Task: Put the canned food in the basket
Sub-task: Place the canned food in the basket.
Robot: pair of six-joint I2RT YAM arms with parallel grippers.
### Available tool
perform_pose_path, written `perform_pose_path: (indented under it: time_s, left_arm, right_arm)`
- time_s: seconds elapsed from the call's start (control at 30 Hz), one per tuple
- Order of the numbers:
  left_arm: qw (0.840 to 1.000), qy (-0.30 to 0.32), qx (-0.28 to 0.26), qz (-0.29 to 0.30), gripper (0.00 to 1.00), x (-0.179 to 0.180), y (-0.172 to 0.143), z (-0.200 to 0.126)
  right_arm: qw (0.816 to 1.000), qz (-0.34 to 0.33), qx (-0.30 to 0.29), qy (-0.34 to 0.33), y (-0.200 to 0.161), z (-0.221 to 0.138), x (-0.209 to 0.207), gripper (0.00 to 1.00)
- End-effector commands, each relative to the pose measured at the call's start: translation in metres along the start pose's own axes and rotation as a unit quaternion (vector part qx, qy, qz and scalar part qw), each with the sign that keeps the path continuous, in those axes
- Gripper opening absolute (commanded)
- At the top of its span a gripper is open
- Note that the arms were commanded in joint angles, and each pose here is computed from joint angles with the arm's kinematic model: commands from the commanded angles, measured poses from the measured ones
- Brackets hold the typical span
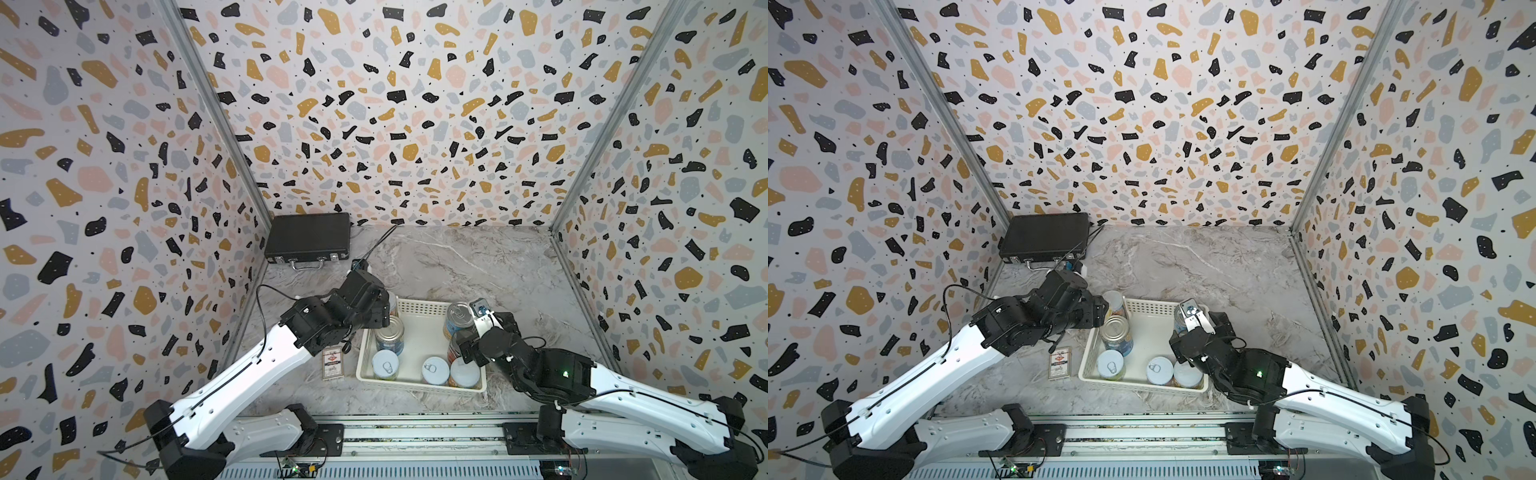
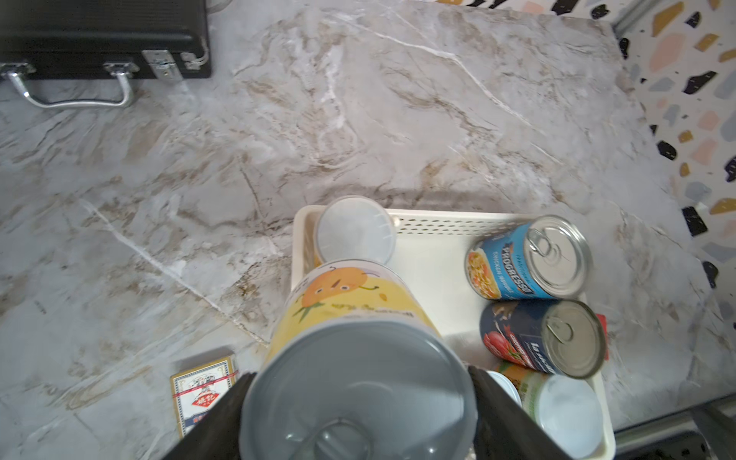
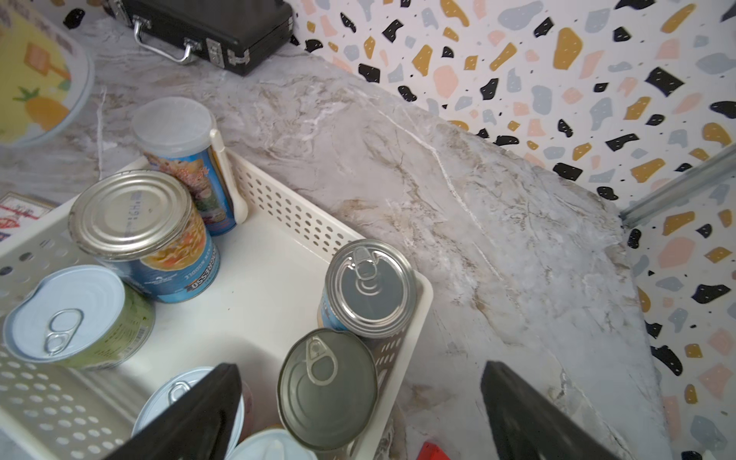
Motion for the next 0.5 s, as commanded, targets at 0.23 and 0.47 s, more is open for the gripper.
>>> perform_pose_path:
  time_s: [0.23,0.47]
  left_arm:
    - [0.993,-0.054,-0.007,0.100,0.48,-0.050,0.001,0.001]
    - [0.982,-0.106,0.008,0.157,0.47,-0.089,-0.006,0.009]
  right_arm:
    - [0.993,0.073,-0.058,-0.074,0.008,-0.012,-0.043,1.00]
    - [0.991,0.088,-0.046,-0.084,0.005,-0.008,-0.051,1.00]
Point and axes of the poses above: each gripper's point midway between its finger pads, its own z axis out along the fingers, its own x axis along the line the jaws close on, y = z × x, the point moved 5 cm from there along -z, back along the fingers, and after that the axes turned 14 degrees about z, right-handed, at the moved point
